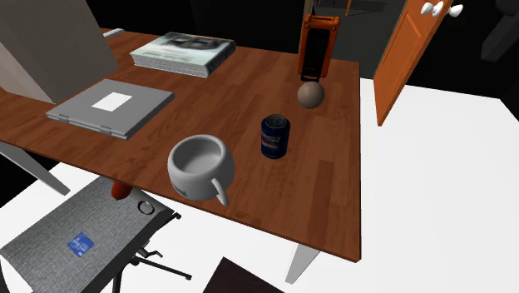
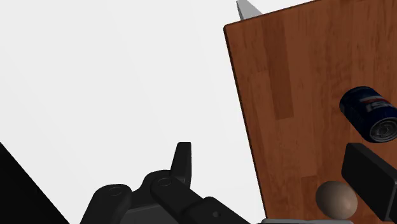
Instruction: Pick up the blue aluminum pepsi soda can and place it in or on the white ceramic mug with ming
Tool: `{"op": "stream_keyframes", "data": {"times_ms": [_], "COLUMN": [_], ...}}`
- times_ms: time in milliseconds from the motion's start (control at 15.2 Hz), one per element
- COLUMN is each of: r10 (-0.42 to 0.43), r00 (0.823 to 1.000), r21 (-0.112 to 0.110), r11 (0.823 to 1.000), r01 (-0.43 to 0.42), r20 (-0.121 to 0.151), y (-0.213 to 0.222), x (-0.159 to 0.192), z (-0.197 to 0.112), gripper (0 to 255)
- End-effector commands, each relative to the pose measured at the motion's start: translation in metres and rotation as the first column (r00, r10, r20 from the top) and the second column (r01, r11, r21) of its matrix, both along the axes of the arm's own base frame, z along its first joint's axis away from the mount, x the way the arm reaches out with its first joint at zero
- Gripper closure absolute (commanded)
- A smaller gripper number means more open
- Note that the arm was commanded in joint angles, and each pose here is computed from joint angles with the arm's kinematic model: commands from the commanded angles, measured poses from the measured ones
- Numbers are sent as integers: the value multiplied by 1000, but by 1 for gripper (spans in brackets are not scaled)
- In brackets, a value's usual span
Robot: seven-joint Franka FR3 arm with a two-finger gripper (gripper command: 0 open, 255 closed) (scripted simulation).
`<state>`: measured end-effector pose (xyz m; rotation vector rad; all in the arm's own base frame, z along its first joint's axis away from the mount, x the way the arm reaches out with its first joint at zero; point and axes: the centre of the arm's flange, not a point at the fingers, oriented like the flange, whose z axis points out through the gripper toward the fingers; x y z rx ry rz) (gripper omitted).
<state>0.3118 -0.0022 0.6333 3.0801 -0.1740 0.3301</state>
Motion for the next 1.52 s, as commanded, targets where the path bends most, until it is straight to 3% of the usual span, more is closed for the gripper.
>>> {"op": "stream_keyframes", "data": {"times_ms": [0, 1452], "r10": [0, -145], "r00": [1000, 984], "r21": [0, -14], "r11": [1000, 989], "r01": [0, 144], "r20": [0, -101], "y": [0, 195], "x": [0, 138], "z": [0, -180], "gripper": [0, 0]}}
